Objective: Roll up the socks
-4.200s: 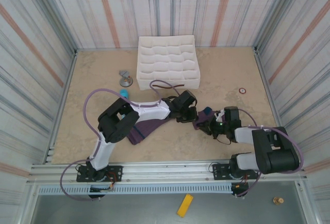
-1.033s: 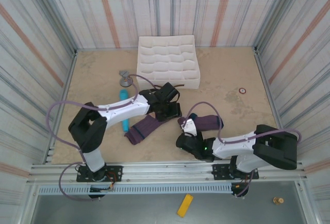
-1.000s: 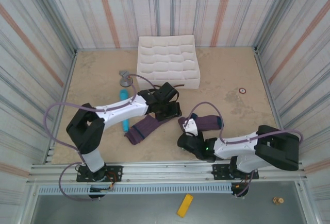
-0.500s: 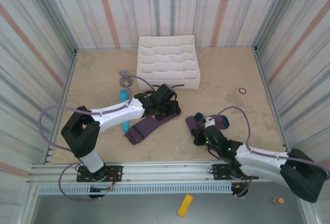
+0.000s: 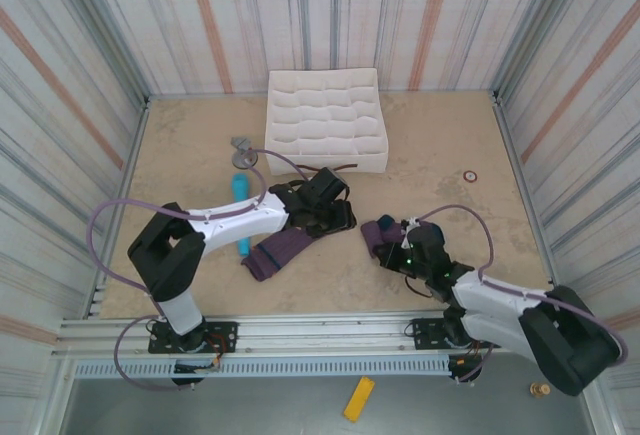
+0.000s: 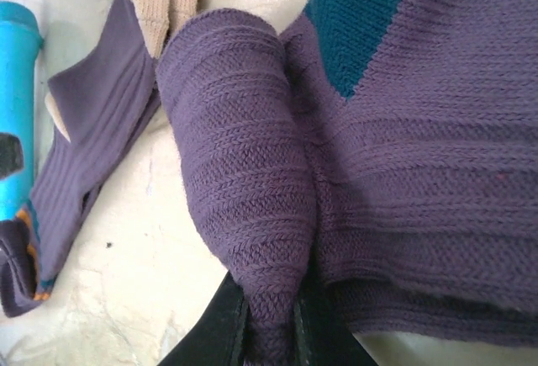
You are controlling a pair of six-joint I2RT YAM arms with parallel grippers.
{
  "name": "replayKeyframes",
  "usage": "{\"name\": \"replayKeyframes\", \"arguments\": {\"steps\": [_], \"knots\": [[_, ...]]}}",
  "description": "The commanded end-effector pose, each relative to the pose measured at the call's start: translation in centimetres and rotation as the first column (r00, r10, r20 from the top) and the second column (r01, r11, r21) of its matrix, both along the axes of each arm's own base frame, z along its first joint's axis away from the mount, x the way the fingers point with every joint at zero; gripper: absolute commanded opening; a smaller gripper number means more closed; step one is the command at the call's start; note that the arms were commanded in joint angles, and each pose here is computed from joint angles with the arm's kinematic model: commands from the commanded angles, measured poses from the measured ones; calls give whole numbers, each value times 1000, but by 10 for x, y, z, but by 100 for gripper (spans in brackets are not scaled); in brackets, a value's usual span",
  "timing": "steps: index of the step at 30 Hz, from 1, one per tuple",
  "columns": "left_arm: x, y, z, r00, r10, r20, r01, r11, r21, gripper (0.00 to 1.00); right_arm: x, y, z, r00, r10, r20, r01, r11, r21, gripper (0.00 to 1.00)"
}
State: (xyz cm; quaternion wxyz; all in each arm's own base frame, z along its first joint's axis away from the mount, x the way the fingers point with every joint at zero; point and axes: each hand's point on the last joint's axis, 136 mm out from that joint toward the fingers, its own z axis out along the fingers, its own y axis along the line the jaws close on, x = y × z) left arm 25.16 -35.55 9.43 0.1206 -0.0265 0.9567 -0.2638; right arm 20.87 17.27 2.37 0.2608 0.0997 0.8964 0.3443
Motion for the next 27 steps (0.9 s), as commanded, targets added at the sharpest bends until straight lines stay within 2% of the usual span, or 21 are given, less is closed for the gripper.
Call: {"name": "replayKeyframes", "arguments": {"steps": [1, 4, 9, 13, 18, 27], "knots": [[0, -12, 2, 1000, -23, -5, 23, 999, -23, 68, -53, -26, -64, 947, -9, -320, -31, 992, -120, 0], [-2, -15, -3, 999, -30, -18, 29, 999, -32, 67, -53, -24, -66, 923, -4, -384, -41, 993, -107, 0], [-4, -22, -13, 998, -52, -30, 51, 998, -41, 66, -48, -28, -64, 870, -59, -489, 49, 998, -35, 0], [-4, -30, -22, 996, -82, -31, 81, 996, -38, 65, -46, -24, -60, 830, -61, -554, 59, 998, -23, 0], [-2, -37, -33, 995, -102, -18, 101, 995, -25, 63, -42, -20, -57, 792, -63, -607, 84, 996, 5, 0], [10, -37, -52, 999, -51, -9, 51, 999, -1, 60, -42, -20, -63, 764, -61, -642, 88, 996, 10, 0]]}}
